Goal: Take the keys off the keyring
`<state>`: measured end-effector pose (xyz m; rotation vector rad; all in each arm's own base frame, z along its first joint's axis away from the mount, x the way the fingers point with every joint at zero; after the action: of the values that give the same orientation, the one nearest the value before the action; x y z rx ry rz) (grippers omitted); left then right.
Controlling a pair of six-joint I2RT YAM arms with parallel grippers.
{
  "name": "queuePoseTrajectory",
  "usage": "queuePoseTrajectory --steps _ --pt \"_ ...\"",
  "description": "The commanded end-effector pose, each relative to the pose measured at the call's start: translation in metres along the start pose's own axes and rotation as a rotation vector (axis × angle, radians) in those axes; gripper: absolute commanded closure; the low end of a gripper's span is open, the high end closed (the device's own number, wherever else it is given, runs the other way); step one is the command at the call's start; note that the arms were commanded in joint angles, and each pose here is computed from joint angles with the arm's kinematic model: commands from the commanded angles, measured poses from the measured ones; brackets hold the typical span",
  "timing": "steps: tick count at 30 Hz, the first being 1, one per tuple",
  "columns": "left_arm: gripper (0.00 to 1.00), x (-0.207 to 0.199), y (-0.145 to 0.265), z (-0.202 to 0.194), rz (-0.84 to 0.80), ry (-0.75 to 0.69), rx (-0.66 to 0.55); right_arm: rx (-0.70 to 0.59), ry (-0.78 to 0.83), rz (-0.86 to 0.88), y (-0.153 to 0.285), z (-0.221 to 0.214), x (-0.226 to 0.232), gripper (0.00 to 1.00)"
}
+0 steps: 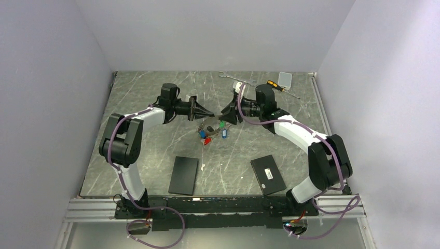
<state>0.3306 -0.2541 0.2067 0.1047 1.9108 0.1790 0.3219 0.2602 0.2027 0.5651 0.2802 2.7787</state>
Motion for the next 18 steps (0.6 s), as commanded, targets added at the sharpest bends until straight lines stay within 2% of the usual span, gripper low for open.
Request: queuePoseTrajectory --steps 1,9,18 --pt "1.0 -0.025 0.003 -0.007 -0.053 -0.049 0.012 -0.098 0.024 0.057 -0.011 0.01 0.001 0.58" --pt "1.0 -0.028 0.002 -0.011 -0.064 -0.064 0.022 -0.203 0.044 0.099 -0.022 0.009 0.003 0.56" --pt "1.0 -0.029 -0.001 -0.014 -0.067 -0.075 0.034 -0.242 0.052 0.089 -0.033 0.005 0.002 0.53"
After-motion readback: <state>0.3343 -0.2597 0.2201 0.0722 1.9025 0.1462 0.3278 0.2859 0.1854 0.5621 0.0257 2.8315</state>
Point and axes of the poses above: each gripper's point midway between its finger pads, its own y axis back along the fingers, its own x axis along the line the jaws close on, z = x × y, the point moved 3 cm from there along y, back along the fingers, and after that the axes turned 14 degrees about -y, right-handed, at the moved point
